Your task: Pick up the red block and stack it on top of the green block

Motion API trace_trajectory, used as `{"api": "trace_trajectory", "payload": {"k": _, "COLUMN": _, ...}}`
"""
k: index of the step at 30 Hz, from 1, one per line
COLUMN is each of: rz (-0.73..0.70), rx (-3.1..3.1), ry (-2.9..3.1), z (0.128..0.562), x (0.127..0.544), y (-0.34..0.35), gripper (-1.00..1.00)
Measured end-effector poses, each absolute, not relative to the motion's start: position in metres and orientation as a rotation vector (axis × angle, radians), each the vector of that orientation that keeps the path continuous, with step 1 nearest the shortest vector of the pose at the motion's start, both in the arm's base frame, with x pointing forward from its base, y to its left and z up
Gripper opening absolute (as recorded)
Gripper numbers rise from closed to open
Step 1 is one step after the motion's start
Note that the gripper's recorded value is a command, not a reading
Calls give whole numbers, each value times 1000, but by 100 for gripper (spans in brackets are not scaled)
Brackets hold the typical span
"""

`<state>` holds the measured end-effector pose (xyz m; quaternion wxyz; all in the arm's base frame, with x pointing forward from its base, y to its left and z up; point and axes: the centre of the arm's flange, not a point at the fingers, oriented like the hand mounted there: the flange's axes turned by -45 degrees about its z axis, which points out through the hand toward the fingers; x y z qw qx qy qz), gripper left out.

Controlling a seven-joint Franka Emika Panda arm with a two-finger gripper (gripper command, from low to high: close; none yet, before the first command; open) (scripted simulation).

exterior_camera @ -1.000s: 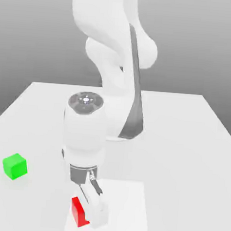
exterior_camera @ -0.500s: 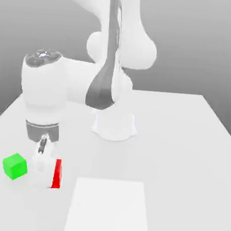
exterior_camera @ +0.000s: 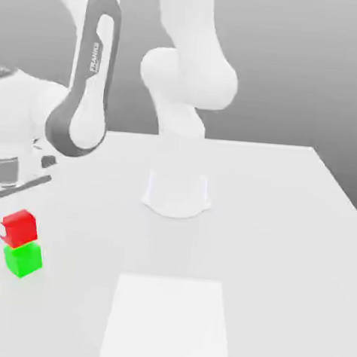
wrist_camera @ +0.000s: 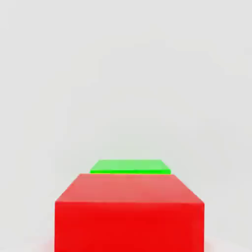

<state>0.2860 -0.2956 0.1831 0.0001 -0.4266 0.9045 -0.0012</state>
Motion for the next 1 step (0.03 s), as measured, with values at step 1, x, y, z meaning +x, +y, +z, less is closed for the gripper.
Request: {"api": "trace_trajectory", "payload": {"k": 1, "rz": -4, "rx": -1340, "ry": 2841, "z": 183, "x": 286, "y": -296, "gripper": 100}}
